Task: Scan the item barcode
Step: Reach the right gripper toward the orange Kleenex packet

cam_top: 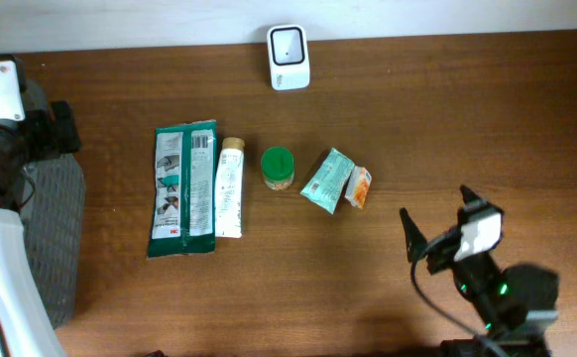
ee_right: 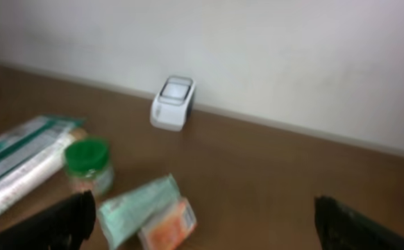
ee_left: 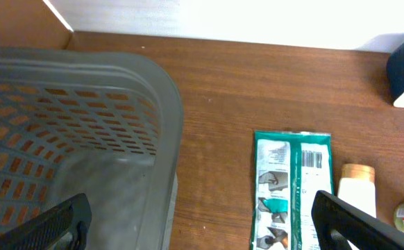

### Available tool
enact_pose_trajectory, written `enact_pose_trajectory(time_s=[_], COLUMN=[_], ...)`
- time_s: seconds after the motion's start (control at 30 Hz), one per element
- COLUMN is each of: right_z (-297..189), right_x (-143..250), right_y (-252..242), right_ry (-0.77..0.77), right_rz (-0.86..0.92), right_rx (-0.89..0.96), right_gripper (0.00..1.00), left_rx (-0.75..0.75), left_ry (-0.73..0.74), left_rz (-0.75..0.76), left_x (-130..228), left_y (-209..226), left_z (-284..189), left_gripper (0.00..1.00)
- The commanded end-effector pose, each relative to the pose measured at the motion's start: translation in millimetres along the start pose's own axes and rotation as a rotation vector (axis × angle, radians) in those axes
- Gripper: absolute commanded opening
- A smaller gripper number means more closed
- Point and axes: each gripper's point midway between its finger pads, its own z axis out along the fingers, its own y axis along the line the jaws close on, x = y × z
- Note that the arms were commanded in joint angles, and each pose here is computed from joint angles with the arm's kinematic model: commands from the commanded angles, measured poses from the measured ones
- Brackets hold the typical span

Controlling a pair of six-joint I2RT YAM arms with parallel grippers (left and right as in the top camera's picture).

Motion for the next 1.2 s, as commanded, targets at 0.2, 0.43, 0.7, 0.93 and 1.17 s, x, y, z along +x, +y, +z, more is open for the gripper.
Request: enact_pose_trajectory(time_s=[0.2,0.43,0.7,0.93,1.17], right_z=[40,88,121,132,153], right_x=[-38,-5,56,93,83], right_y=[4,14,14,24,29], right_ry=[0.377,0.52,0.757,0.862,0.782], right_rz=[0.188,0.353,0.492,0.477,0.419], right_rx=[-0.171,-0.306,-0.035,0.145,0.098], right_gripper=[0.98,0.98,0.98,0.98,0.92], left_rx=[0.012,0.012,0.012,0.012,0.012], left_ry=[-0.005,-0.004,-0.004,-0.004,-0.004], left_rz=[0.013,0.013,0.013,0.013,0.013], left_x=[-1,-1,-1,-1,-1], left_y=[-1,-1,-1,-1,-1], left_z=[-1,-1,-1,-1,-1], left_gripper=[0.99,0.99,0.99,0.99,0.99])
